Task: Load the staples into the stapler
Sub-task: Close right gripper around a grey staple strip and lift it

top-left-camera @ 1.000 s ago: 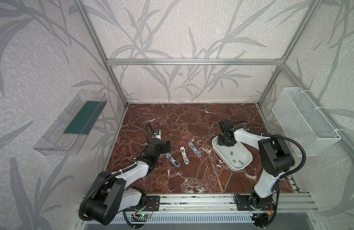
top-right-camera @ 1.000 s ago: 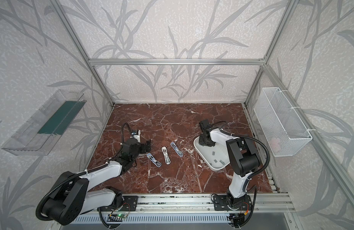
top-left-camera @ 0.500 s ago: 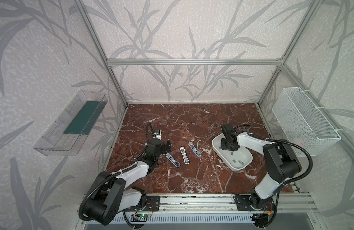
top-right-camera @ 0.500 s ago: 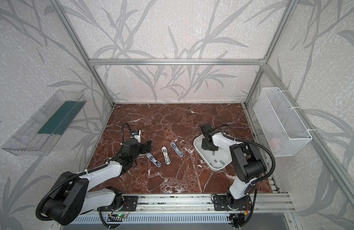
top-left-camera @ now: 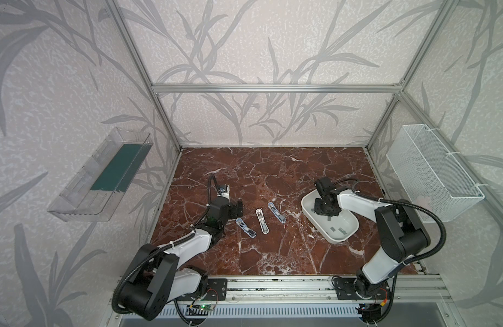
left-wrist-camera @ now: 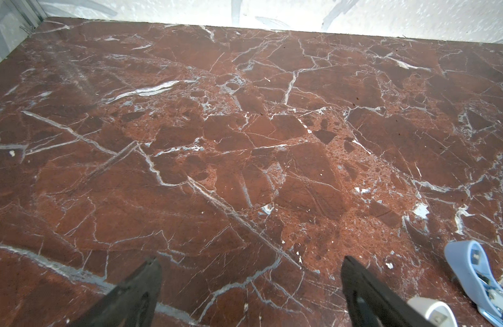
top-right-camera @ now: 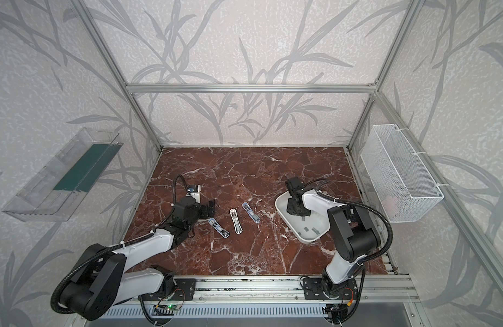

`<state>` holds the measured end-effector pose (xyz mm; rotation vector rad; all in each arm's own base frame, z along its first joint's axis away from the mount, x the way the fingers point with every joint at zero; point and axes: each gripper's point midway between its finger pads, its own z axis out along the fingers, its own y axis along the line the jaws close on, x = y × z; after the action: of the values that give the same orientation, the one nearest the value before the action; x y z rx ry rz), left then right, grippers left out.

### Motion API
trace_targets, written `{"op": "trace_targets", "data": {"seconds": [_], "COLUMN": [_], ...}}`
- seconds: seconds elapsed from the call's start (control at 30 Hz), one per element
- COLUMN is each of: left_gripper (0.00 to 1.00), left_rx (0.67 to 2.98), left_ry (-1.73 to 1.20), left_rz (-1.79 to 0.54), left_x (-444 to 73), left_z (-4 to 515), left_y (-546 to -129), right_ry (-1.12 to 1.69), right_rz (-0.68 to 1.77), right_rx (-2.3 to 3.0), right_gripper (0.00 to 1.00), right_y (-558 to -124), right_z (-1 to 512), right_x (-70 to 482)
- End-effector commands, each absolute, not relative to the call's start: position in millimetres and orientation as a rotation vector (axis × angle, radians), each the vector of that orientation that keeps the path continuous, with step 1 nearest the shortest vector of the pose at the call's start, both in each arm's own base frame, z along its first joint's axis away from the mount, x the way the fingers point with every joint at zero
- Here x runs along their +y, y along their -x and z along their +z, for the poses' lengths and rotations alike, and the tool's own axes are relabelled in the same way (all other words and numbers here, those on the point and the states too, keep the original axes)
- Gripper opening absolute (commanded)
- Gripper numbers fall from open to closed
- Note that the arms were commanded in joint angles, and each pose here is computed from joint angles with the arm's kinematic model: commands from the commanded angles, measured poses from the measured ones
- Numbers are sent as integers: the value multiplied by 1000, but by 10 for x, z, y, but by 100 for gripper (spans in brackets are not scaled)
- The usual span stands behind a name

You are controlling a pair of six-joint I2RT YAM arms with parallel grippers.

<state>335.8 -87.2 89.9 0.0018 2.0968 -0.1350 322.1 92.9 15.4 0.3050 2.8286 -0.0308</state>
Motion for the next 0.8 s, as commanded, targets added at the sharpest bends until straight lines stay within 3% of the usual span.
{"op": "trace_targets", "data": {"seconds": [0.0, 0.5, 0.77], "left_gripper": [99, 99, 99], "left_rx": [2075, 2068, 2089], "left_ry": [-10, 19, 79], "left_rz": [-151, -124, -91], "left_x": [-923, -862, -757], "left_z": [986, 983, 959], "left_y": [-3418, -3426, -3448], "right_ry": [-299, -296, -203], "right_rz": [-35, -57, -81], "right_rx": [2874, 2870, 2707], "right_gripper": [20, 13, 11], "right_y": [-3177, -3127, -3139], "right_z": [36, 75, 704], "right_x": [961, 944, 908]}}
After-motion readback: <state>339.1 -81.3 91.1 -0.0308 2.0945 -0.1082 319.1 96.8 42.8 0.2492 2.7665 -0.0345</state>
